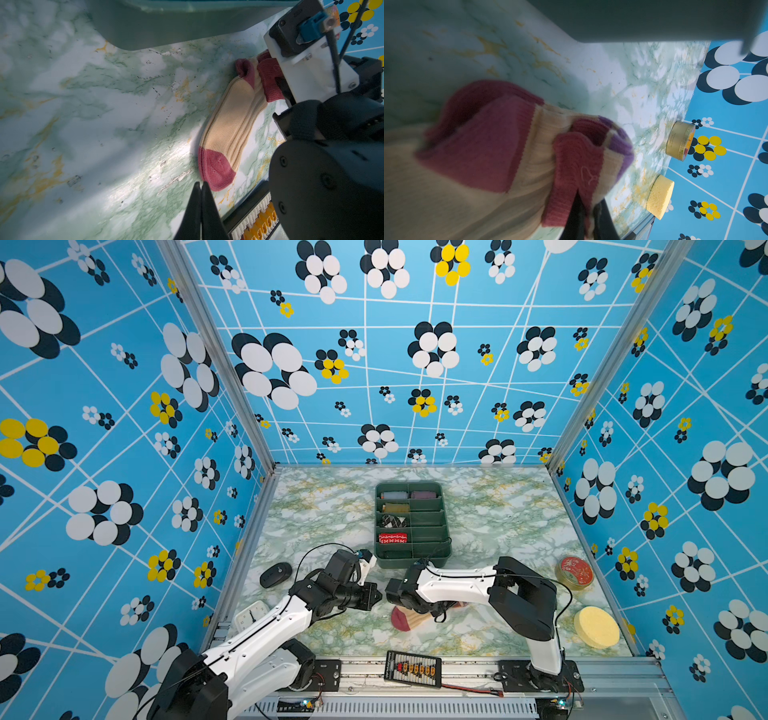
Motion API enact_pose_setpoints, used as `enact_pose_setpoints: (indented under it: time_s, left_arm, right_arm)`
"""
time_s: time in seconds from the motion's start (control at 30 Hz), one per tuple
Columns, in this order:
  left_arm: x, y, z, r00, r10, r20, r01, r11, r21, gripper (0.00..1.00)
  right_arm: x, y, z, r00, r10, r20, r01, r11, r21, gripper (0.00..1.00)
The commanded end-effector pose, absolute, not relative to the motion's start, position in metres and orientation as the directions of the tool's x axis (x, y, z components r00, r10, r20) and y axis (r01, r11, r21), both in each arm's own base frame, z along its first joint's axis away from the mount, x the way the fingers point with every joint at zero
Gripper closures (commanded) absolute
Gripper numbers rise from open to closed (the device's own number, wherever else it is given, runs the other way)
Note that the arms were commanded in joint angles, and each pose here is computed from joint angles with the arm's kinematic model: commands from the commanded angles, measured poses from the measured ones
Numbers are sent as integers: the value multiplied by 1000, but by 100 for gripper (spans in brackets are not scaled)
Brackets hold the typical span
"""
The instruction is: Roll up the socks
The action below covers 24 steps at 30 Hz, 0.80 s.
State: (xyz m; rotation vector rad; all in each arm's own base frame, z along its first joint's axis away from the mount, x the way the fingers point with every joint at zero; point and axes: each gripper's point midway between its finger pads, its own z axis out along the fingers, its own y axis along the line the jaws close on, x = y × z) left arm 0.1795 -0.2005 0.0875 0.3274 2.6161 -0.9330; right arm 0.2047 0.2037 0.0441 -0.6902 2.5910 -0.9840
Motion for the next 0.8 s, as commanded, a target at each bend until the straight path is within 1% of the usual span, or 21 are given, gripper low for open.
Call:
enact_pose_setpoints:
  time_s: [0.0,0.27,0.37,0.57,0.63,0.77]
  left_arm:
    - [180,-201,97,-909,107,-402,340,748,-570,94]
    - [178,-199,92,-914,122,-386,339,753,-564,94]
    - [175,-196,87,-918,126,-376,333,761,-557,94]
    - [173,-195,87,-917,126,-379,334,762,-554,94]
    - [173,-197,88,-915,127,-383,338,761,-554,94]
    - [172,-204,90,-907,139,-397,356,757,-548,94]
  right_arm:
    - [204,204,42,-849,-519,-101,-322,659,-680,91]
    - [210,191,57,-850,-511,-128,-262,622,-738,92]
    - [210,184,56,-869,-476,-135,-242,647,-723,92]
    - [205,185,50,-900,-401,-170,-232,771,-593,92]
    - [206,183,52,-902,-392,-179,-224,782,-582,92]
    - [207,177,53,-905,-387,-179,-211,771,-601,92]
